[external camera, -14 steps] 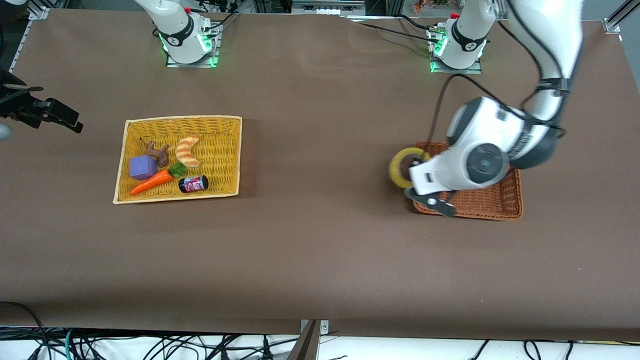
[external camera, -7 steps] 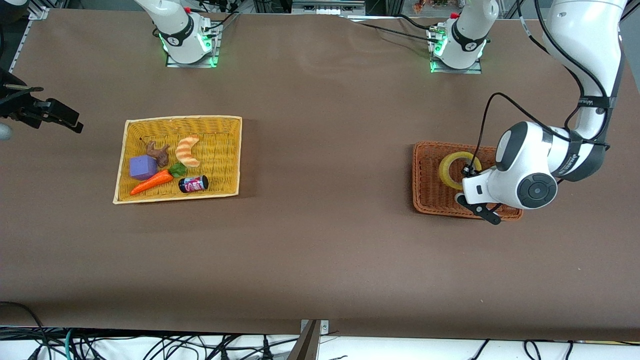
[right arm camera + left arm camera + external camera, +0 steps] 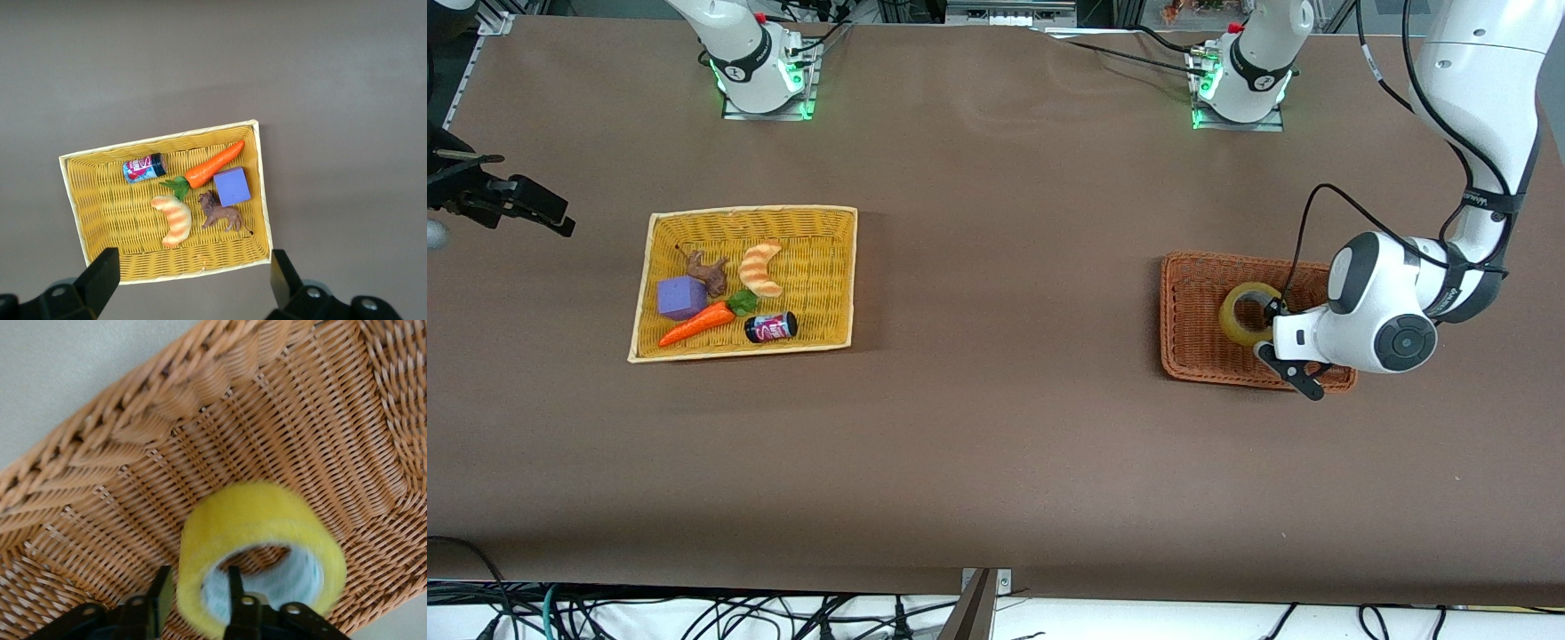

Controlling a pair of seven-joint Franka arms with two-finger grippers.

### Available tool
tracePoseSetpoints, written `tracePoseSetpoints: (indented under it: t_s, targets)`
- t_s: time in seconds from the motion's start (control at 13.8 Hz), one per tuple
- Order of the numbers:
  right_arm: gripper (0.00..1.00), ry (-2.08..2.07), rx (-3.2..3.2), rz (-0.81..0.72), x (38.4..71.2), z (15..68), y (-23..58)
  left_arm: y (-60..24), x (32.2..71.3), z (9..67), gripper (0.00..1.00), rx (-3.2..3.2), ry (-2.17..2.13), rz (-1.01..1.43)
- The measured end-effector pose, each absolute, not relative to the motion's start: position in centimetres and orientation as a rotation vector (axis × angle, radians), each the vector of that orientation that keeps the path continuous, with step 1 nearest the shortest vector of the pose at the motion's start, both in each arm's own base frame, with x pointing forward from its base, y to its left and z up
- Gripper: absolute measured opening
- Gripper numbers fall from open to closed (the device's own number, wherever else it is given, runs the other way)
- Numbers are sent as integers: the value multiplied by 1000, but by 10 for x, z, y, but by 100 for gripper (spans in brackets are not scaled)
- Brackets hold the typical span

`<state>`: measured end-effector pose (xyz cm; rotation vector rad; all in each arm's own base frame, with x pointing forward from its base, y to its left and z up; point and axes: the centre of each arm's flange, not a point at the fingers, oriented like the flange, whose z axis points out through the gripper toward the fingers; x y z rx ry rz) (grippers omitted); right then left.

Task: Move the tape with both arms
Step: 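Open the left gripper and lift it away from the basket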

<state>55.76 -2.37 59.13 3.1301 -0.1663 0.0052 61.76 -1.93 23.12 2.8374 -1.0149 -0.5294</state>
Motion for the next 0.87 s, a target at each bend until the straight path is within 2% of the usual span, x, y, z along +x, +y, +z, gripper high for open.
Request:
tracePoseSetpoints:
  t_s: [0.15,0.36,0.44,0.65,0.87]
  targets:
    - [100,-166,3130,5,558,591,-24,-25,628,274,65,2869,-1036,-464]
    - [100,-166,3130,5,558,591,-24,-44,632,392,96,2957,-1078,-287]
    - [100,-166,3130,5,558,591,-24,-48,629,431,100,2994,-1079,-216]
    - [100,-166,3130,5,558,592,-23,-49,607,512,100,3071,-1050,-121]
    - [100,-166,3130,5,558,592,-23,-30,588,562,100,3136,-671,-12]
